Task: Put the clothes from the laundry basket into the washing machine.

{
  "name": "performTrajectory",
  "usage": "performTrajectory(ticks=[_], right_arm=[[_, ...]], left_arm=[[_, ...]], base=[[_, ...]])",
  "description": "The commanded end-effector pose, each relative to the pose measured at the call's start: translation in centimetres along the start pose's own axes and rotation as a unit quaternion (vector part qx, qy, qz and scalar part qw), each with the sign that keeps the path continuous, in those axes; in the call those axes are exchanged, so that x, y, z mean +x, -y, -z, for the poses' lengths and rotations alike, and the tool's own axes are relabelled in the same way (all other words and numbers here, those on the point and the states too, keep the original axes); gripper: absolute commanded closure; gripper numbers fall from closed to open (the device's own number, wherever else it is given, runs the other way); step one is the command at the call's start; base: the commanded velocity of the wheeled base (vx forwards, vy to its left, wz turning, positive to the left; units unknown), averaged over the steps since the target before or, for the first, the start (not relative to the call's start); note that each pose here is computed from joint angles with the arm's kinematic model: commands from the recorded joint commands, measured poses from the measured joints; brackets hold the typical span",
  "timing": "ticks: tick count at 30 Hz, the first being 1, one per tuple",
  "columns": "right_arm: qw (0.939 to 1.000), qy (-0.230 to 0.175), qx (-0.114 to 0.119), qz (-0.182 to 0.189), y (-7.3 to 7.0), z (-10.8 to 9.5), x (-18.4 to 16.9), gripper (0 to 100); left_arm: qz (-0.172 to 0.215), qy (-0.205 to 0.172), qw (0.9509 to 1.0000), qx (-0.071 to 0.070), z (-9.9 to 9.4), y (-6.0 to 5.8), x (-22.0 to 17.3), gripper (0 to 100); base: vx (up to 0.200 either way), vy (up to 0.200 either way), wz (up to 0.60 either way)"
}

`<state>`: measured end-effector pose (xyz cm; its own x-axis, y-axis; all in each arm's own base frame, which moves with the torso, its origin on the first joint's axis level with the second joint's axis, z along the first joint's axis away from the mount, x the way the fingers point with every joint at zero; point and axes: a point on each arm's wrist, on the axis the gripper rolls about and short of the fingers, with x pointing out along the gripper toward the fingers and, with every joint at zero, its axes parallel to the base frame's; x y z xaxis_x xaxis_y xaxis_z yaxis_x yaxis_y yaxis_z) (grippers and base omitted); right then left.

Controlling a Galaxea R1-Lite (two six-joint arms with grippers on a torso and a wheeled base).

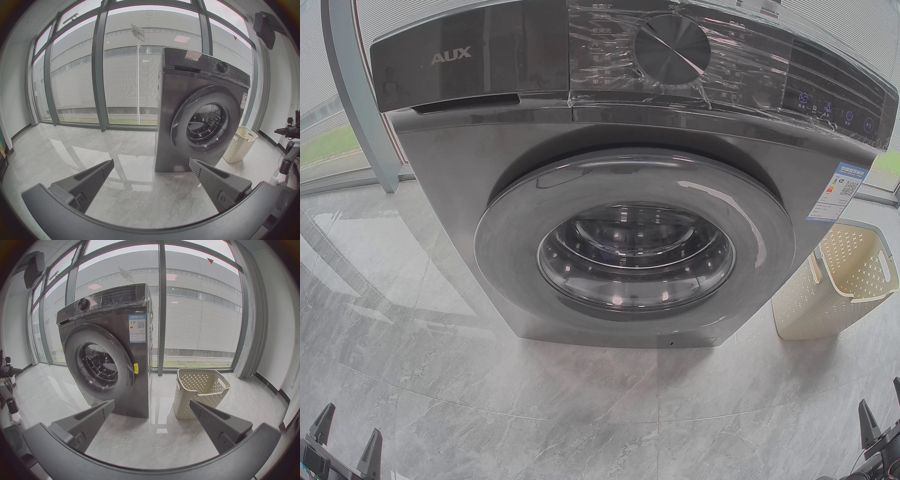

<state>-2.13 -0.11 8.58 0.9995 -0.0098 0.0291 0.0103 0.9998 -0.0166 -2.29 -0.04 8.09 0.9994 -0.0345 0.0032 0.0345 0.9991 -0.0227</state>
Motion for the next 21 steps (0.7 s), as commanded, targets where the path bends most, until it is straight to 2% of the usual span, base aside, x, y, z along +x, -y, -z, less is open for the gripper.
performTrajectory(ticks=[1, 9, 12, 13, 21], right_arm=[[1.0000, 0.006, 0.001, 0.003, -0.03, 0.61, -0.17, 0], [1.0000, 0.006, 0.003, 0.004, -0.02, 0.61, -0.17, 0], [0.9997, 0.001, 0.022, 0.010, 0.00, 0.72, -0.17, 0], [0.9991, -0.007, 0.037, 0.019, 0.04, 0.87, -0.17, 0], [0.9991, -0.009, 0.036, 0.020, 0.03, 0.90, -0.16, 0]], left_arm=[[-0.001, -0.002, 1.0000, -0.002, 0.46, -0.02, 0.04, 0], [-0.002, -0.002, 1.0000, -0.002, 0.46, -0.02, 0.04, 0], [-0.003, -0.002, 1.0000, -0.002, 0.46, -0.02, 0.04, 0], [-0.003, -0.002, 1.0000, -0.001, 0.46, -0.02, 0.04, 0], [-0.003, -0.002, 1.0000, 0.000, 0.46, -0.02, 0.04, 0]], base=[[0.000, 0.000, 0.00], [0.000, 0.000, 0.00], [0.000, 0.000, 0.00], [0.000, 0.000, 0.00], [0.000, 0.000, 0.00]])
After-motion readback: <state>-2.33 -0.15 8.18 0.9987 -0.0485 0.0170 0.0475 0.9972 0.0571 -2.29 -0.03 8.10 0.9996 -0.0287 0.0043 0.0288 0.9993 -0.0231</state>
